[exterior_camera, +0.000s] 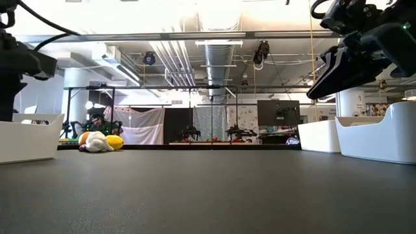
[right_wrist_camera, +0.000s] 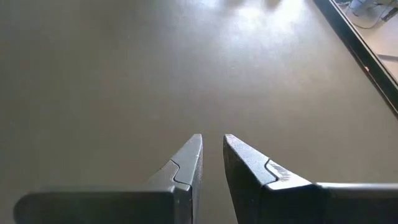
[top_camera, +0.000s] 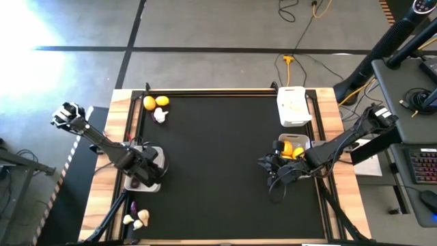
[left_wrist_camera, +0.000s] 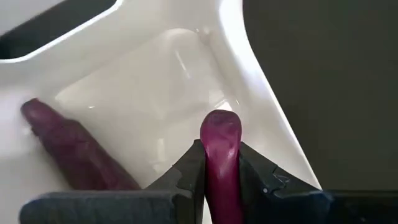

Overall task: Sort produce into baskets
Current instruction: Put the eggplant into the bottom white bin, then put the garlic into the top white bin

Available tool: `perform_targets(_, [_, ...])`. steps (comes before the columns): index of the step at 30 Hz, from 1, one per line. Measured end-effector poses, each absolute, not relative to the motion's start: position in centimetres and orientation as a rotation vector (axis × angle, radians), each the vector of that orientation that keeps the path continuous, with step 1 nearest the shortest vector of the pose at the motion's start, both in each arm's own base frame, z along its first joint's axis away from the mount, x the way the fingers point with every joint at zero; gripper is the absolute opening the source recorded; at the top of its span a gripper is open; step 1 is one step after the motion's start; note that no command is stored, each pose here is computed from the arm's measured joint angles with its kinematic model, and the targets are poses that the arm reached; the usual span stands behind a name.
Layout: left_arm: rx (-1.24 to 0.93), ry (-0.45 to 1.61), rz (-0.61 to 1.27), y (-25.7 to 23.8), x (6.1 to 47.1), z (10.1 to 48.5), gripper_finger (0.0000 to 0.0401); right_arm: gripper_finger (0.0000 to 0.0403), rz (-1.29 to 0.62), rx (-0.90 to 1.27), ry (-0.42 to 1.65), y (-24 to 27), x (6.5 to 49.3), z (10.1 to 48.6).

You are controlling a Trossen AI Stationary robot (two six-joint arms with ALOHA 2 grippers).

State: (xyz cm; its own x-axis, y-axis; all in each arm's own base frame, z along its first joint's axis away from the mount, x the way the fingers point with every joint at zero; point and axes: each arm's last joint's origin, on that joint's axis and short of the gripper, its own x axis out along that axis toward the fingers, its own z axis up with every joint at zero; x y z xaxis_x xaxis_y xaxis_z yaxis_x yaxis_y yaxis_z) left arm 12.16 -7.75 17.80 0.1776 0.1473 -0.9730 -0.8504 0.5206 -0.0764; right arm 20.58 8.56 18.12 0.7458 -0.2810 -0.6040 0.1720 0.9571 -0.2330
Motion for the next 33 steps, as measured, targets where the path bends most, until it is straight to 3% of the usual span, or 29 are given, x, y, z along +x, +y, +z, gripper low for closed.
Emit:
perform_targets(10, [-0.72,1.155,0.784,-8.2,13.0,19.3,0.0117,0.0059,-0.248,-0.164,0.68,8.6,20.7,18.1])
perform_targets(15, [-0.585,1.184,0.732,-8.3,13.2,20.3,0.0147,0.0059,-0.246,-0.173,0.682,8.6,20.7,18.1])
perform_targets(20, [-0.441,0.988,0.771,-7.8,14.4,23.0,0.0154,0.0059,-0.249,-0.168,0.687,8.7,20.8,17.9])
perform_targets(23, [-0.289,0.735,0.835,-7.3,15.5,25.1,0.0153,0.0059,-0.248,-0.162,0.679,8.8,21.0,17.8])
perform_targets(26, [0.02,0.57,0.863,-7.0,16.6,27.0,0.0146,0.0059,-0.246,-0.151,0.664,8.9,21.2,17.8])
perform_targets(29, [0.285,0.52,0.908,-6.8,18.1,28.5,0.0138,0.0059,-0.249,-0.146,0.668,8.9,21.2,17.6])
perform_targets(33, [0.432,0.53,1.002,-6.1,20.5,29.7,0.0124,0.0059,-0.248,-0.13,0.674,8.9,21.3,17.5])
